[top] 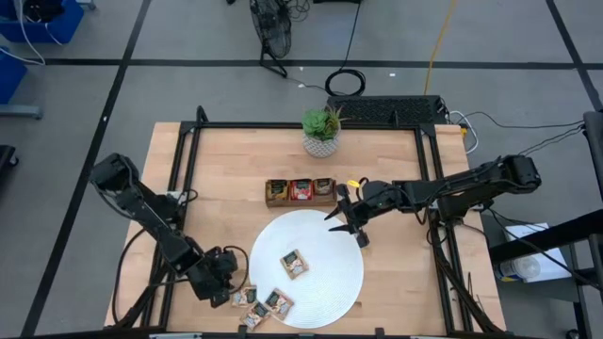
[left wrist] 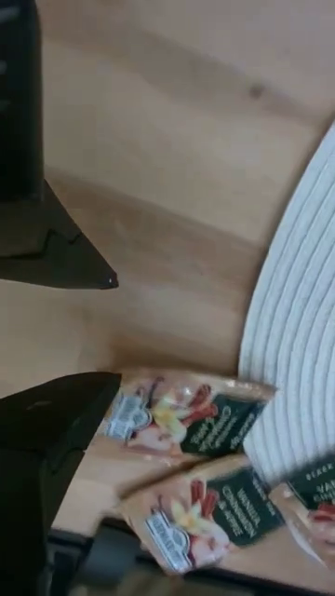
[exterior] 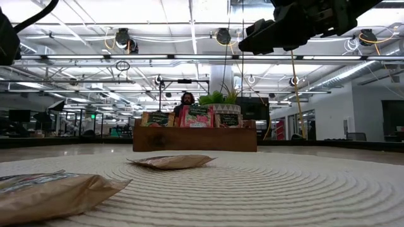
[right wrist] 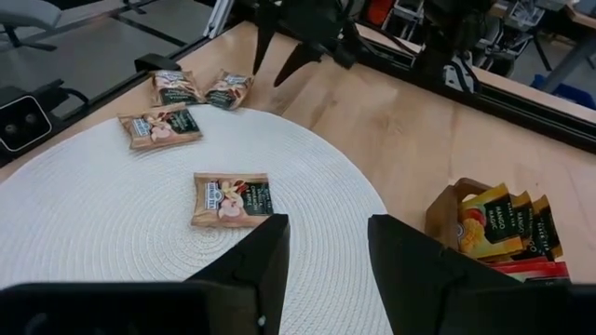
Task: Pick & Place Tea
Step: Put the vanilla tea bag into the wooden organizer
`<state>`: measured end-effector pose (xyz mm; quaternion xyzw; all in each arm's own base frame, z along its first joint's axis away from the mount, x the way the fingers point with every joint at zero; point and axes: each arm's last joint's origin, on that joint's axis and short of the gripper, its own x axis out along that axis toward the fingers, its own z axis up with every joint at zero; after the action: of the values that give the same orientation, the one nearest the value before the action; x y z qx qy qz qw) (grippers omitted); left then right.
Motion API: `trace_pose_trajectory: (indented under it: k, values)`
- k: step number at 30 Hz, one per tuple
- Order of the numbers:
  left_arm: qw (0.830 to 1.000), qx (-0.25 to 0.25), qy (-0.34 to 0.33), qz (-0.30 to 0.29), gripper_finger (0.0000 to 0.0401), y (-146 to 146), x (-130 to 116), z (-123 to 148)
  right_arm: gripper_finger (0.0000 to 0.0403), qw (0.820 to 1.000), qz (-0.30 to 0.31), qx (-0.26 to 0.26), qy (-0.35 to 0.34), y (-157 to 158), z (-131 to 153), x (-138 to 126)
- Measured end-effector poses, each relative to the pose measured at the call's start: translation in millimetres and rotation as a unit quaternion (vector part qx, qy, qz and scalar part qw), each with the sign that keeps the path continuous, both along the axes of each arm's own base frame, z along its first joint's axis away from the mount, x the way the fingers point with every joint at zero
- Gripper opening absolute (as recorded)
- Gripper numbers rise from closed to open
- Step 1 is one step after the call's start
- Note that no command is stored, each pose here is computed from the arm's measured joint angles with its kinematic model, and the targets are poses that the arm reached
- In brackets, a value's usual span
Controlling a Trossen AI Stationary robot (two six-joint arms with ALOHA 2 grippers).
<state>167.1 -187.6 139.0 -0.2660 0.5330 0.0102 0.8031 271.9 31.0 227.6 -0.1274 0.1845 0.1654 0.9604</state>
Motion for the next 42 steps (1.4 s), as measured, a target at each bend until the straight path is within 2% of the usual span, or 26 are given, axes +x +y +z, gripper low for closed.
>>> trace_pose_trajectory:
  k: [9,23,38,42]
  values:
    - [0.999,-0.043,-0.004,-0.008,0.0157,-9,6,-5,0.0136,1.0,0.005,-0.012,-0.005,0,0,0]
    - [0.998,-0.055,-0.012,-0.006,0.0156,-9,6,-8,0.0135,1.0,0.006,-0.012,-0.004,0,0,0]
    - [0.995,-0.092,-0.031,0.011,0.0156,-2,0,-21,0.013,1.0,0.005,-0.013,0.002,0,-1,0]
    - [0.994,-0.098,-0.039,0.009,0.0133,0,-1,-24,0.013,1.0,0.007,-0.016,0.001,0,-1,0]
